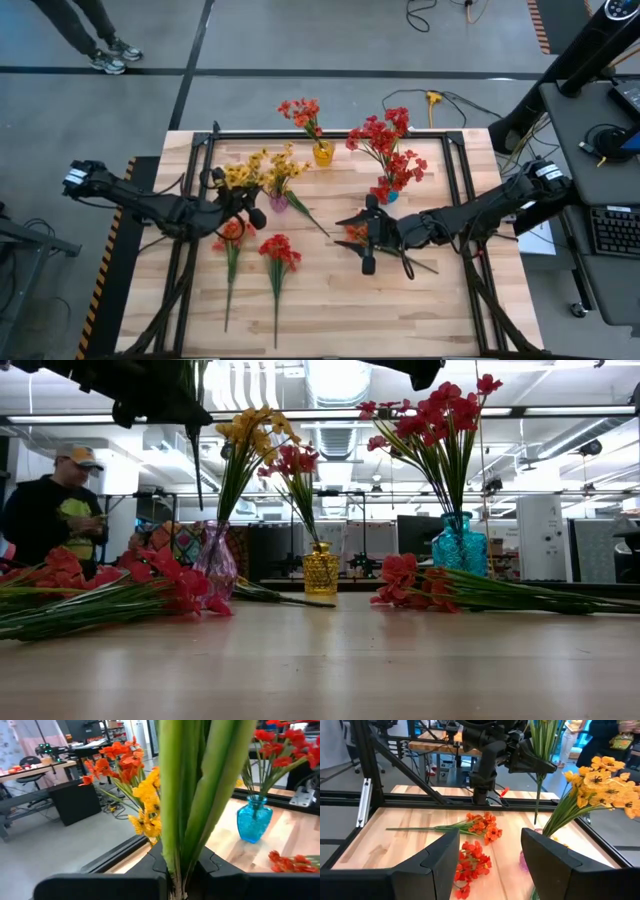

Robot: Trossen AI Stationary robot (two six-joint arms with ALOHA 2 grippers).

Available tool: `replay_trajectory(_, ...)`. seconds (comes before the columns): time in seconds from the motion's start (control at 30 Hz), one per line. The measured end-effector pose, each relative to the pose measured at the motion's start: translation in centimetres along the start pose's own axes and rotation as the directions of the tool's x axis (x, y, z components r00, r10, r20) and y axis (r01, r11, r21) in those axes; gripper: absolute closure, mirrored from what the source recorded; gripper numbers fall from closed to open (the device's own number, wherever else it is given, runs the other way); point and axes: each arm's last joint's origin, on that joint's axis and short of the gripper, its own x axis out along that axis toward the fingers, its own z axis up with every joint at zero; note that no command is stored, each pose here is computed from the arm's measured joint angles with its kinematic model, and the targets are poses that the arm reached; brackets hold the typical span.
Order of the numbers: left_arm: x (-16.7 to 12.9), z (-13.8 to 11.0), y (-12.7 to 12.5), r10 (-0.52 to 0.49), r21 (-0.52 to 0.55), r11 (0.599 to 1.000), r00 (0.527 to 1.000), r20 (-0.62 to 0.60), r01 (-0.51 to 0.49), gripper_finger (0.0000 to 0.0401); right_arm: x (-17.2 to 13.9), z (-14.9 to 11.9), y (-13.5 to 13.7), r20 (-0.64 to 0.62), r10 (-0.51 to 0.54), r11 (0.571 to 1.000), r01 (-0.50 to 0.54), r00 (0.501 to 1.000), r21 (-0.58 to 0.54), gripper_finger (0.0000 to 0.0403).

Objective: Sort flowers into vase by color
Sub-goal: Put the right yellow flower into the purple vase

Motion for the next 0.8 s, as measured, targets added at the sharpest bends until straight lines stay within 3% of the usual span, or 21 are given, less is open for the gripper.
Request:
replay_trajectory(0.23,0.9,0.3,-0.1,0.006,-0.047,0.999,1.0,0.015,-0.006,0.0391,0.2,-0.2,-0.3,-0.008,-0.033,0.999,0.033,0.999,-0.002,0.0197)
replay_trajectory(0.8,2.0,-0.7,-0.8,0.035,-0.006,0.999,0.999,-0.019,-0.035,0.0391,0.4,-0.3,-0.6,-0.011,-0.042,0.999,0.042,0.999,0.005,0.0197)
